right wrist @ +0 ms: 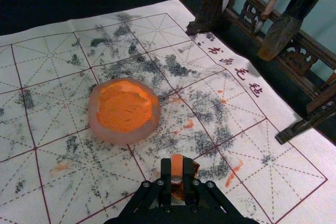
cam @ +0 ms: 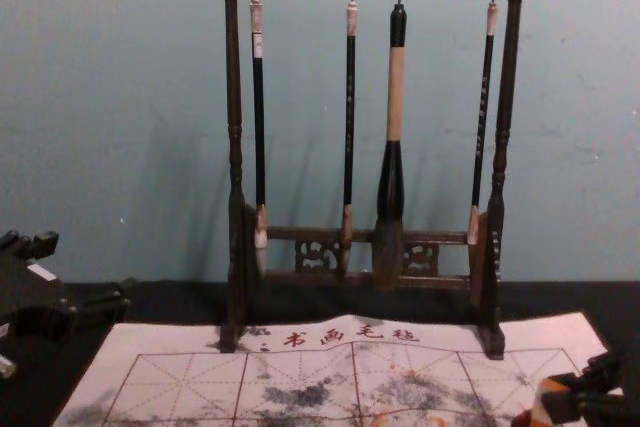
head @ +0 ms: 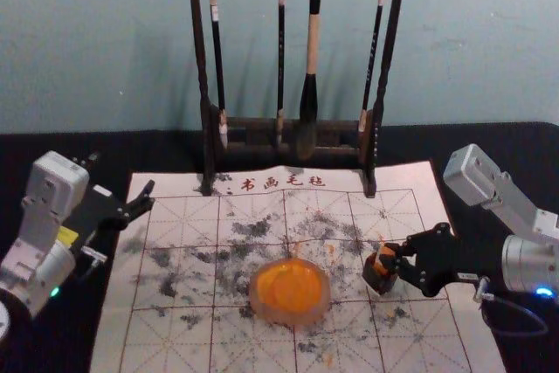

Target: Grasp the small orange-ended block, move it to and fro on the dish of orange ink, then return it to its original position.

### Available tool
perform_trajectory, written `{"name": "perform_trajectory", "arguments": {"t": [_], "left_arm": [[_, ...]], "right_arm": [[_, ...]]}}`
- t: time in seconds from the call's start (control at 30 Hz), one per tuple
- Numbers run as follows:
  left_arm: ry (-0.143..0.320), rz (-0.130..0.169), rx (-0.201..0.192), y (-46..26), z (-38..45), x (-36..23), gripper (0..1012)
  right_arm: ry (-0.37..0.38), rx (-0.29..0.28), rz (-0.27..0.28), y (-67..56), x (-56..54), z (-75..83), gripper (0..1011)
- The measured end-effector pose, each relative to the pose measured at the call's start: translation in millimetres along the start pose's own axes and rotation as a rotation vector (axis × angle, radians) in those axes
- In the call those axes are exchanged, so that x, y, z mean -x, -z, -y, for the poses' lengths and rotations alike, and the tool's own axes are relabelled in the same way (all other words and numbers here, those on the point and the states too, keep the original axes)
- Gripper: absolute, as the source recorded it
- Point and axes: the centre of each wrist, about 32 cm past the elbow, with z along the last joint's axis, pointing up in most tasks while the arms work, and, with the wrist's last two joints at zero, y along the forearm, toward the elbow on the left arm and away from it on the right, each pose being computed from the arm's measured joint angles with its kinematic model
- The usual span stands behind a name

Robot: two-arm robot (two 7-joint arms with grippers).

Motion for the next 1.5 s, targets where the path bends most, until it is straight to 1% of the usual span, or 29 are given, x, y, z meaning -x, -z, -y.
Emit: {"name": "perform_trajectory", "arguments": {"t": [1.2, 1.23, 1.33, 1.37, 1.4, 1.47, 1.5], "left_arm": [[0.0, 0.0, 0.0, 0.0, 0.0, 0.0, 1001], [0.0, 0.0, 0.0, 0.0, 0.0, 0.0, 1001], [0.0, 0.0, 0.0, 0.0, 0.0, 0.0, 1002], [0.0, 0.0, 0.0, 0.0, 0.0, 0.0, 1001], [0.0, 0.0, 0.0, 0.0, 0.0, 0.0, 1001], [0.0, 0.0, 0.0, 0.0, 0.0, 0.0, 1001], [0.0, 0.0, 0.0, 0.0, 0.0, 0.0, 1001]], "right_arm": [[0.003, 0.0, 0.005, 0.2, 0.5, -1.1, 97], [0.003, 0.0, 0.005, 0.1, 0.5, -1.1, 105], [0.003, 0.0, 0.005, 0.1, 0.5, -1.1, 194], [0.003, 0.0, 0.005, 0.1, 0.5, -1.1, 194], [0.003, 0.0, 0.005, 0.1, 0.5, -1.1, 244], [0.003, 0.0, 0.004, 0.2, 0.5, -1.1, 287], [0.003, 0.0, 0.004, 0.1, 0.5, -1.1, 327]]}}
